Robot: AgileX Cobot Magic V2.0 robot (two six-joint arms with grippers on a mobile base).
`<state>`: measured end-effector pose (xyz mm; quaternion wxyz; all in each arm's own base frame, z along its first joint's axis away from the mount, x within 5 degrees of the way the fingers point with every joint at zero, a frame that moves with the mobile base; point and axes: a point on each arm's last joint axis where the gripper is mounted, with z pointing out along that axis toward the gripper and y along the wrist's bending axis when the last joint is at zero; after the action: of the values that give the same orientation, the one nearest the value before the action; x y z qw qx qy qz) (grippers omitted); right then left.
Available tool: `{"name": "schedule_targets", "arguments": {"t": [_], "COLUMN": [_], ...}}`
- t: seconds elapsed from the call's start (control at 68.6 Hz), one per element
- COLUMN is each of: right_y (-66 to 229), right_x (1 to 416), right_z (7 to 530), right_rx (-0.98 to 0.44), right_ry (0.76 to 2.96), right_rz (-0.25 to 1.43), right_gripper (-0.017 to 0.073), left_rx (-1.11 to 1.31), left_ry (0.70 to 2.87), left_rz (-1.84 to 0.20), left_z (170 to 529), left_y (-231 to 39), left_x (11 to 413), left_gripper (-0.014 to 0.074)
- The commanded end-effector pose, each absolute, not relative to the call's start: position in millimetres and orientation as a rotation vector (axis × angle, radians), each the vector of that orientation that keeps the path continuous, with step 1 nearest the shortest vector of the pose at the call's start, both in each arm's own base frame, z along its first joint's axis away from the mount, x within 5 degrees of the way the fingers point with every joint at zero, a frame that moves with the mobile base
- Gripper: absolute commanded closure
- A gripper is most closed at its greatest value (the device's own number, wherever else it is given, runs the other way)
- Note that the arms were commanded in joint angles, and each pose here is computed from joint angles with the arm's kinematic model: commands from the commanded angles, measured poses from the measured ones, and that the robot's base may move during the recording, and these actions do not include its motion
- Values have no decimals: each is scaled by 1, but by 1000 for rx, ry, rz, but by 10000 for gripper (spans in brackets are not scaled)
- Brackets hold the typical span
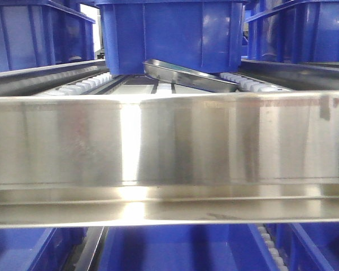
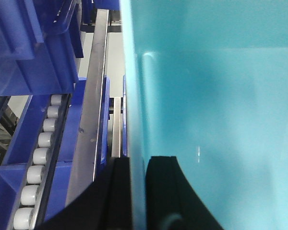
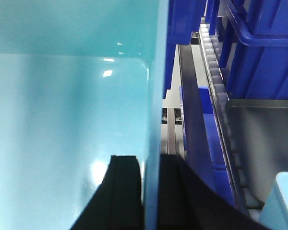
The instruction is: Move two blue bins to right shelf middle
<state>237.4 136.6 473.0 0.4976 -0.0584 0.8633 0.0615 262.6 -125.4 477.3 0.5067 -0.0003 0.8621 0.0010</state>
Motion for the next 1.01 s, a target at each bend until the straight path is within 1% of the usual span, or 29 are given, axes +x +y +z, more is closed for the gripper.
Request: {"name": "schedule_targets", "arguments": {"t": [0.0,0.991], "right_y": [137,138], "right_x": [237,238], "right_z": [483,482], "right_rx": [-161,-163], "right_ry": [2012,2014], "right_rz": [173,173], "right_gripper": [721,721], "left_rx": [27,27], "left_ry": [2024,2024], "left_rz": [-22,-22], "left_z": [486,486], "left_y": [-127,-127], "left_x": [260,260], "left_gripper": [704,704]}}
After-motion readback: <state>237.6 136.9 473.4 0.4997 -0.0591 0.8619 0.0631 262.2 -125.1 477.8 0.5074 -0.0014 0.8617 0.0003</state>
